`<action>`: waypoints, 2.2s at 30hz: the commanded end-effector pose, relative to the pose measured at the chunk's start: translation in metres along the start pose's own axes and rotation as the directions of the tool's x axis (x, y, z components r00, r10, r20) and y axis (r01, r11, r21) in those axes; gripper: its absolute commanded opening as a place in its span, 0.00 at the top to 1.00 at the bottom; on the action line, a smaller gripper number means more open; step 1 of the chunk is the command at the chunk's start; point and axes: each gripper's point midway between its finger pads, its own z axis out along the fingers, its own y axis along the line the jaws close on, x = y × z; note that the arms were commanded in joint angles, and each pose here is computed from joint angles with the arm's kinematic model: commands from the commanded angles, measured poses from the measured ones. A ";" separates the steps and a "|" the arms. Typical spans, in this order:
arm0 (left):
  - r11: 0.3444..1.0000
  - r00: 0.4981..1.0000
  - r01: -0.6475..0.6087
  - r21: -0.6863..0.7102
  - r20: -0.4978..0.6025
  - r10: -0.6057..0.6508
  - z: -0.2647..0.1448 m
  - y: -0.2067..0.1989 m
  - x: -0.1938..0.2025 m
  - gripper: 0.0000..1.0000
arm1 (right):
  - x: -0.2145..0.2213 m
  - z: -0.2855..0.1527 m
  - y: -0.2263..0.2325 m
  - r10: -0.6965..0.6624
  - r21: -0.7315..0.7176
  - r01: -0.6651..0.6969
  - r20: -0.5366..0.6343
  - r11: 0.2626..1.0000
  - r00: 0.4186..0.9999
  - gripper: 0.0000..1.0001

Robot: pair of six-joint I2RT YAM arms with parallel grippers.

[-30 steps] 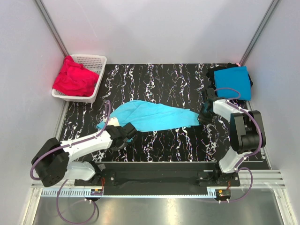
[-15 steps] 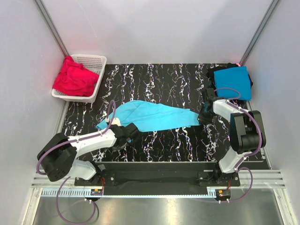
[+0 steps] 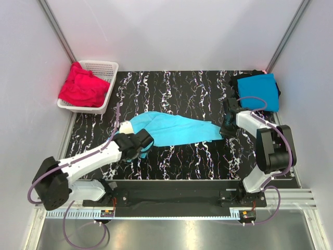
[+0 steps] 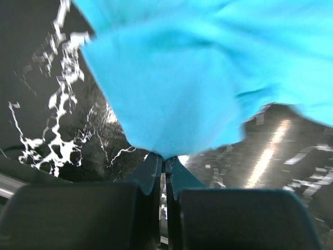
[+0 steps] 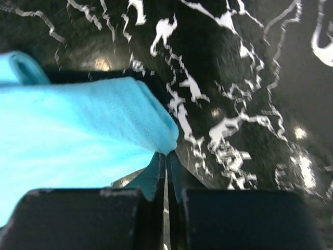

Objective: Fold and stack the t-shirts
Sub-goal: Flatten the tshirt out

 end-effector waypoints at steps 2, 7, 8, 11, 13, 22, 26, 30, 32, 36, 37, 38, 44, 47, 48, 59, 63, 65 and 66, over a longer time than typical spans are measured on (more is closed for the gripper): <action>0.999 0.988 0.002 0.048 0.154 -0.010 -0.038 -0.005 -0.055 1.00 | -0.028 -0.046 0.004 -0.034 0.025 0.031 0.141 0.999 0.989 1.00; 0.999 0.978 0.001 0.044 0.209 -0.011 -0.060 -0.003 -0.081 1.00 | -0.042 -0.084 0.008 -0.035 0.002 0.036 0.233 0.999 0.972 1.00; 0.999 0.976 0.006 0.052 0.217 -0.017 -0.064 -0.005 -0.086 1.00 | -0.044 -0.090 0.008 -0.034 0.001 0.035 0.237 0.999 0.971 1.00; 0.999 0.970 0.020 0.035 0.242 -0.028 -0.072 0.001 -0.095 1.00 | -0.049 -0.107 0.006 -0.035 0.006 0.035 0.263 0.999 0.964 1.00; 0.999 0.961 0.033 -0.002 0.273 -0.031 -0.077 0.014 -0.102 1.00 | -0.053 -0.119 0.002 -0.036 0.021 0.032 0.293 0.999 0.955 1.00; 0.988 0.898 0.149 -0.035 0.423 -0.120 -0.132 0.070 -0.151 1.00 | -0.074 -0.217 -0.029 -0.018 0.045 -0.004 0.472 0.999 0.881 1.00; 0.990 0.886 0.143 0.018 0.444 -0.136 -0.151 0.071 -0.164 1.00 | -0.072 -0.254 -0.030 0.013 -0.020 -0.003 0.520 1.000 0.854 1.00; 0.987 0.852 0.134 0.087 0.499 -0.160 -0.169 0.070 -0.183 1.00 | -0.072 -0.295 -0.036 0.025 -0.075 0.025 0.609 0.997 0.793 1.00; 0.985 0.824 0.126 0.116 0.541 -0.169 -0.184 0.075 -0.197 1.00 | -0.076 -0.311 -0.039 0.023 -0.083 0.039 0.642 0.996 0.766 1.00; 0.975 0.776 0.132 0.179 0.593 -0.214 -0.213 0.070 -0.224 1.00 | -0.080 -0.336 -0.036 0.024 -0.117 0.076 0.683 0.990 0.730 1.00; 0.981 0.775 0.113 0.159 0.603 -0.188 -0.215 0.068 -0.228 1.00 | -0.082 -0.346 -0.034 0.021 -0.131 0.099 0.702 0.987 0.712 1.00; 0.975 0.761 0.124 0.186 0.613 -0.214 -0.226 0.069 -0.236 1.00 | -0.081 -0.351 -0.033 0.023 -0.139 0.110 0.711 0.984 0.703 1.00; 0.965 0.685 0.121 0.233 0.684 -0.251 -0.267 0.079 -0.268 1.00 | -0.082 -0.380 -0.036 -0.006 -0.134 0.165 0.760 0.977 0.650 1.00; 0.960 0.656 0.103 0.260 0.708 -0.262 -0.290 0.082 -0.284 1.00 | -0.086 -0.394 -0.034 -0.018 -0.135 0.193 0.777 0.972 0.630 1.00; 0.958 0.653 0.084 0.274 0.711 -0.260 -0.295 0.078 -0.288 1.00 | -0.088 -0.405 -0.033 -0.013 -0.145 0.208 0.792 0.967 0.611 1.00; 0.996 0.553 0.029 0.083 0.829 -0.085 -0.325 0.041 -0.357 1.00 | -0.157 -0.415 0.021 -0.072 -0.097 0.272 0.830 0.957 0.552 1.00; 0.997 0.535 0.030 0.078 0.841 -0.082 -0.328 0.034 -0.378 1.00 | -0.168 -0.429 0.035 -0.085 -0.094 0.306 0.848 0.947 0.523 1.00; 0.997 0.526 0.037 0.072 0.847 -0.081 -0.335 0.038 -0.383 1.00 | -0.164 -0.436 0.034 -0.088 -0.091 0.313 0.854 0.946 0.513 1.00; 0.996 0.522 0.040 0.081 0.848 -0.090 -0.338 0.040 -0.383 1.00 | -0.161 -0.442 0.033 -0.086 -0.092 0.317 0.859 0.944 0.504 1.00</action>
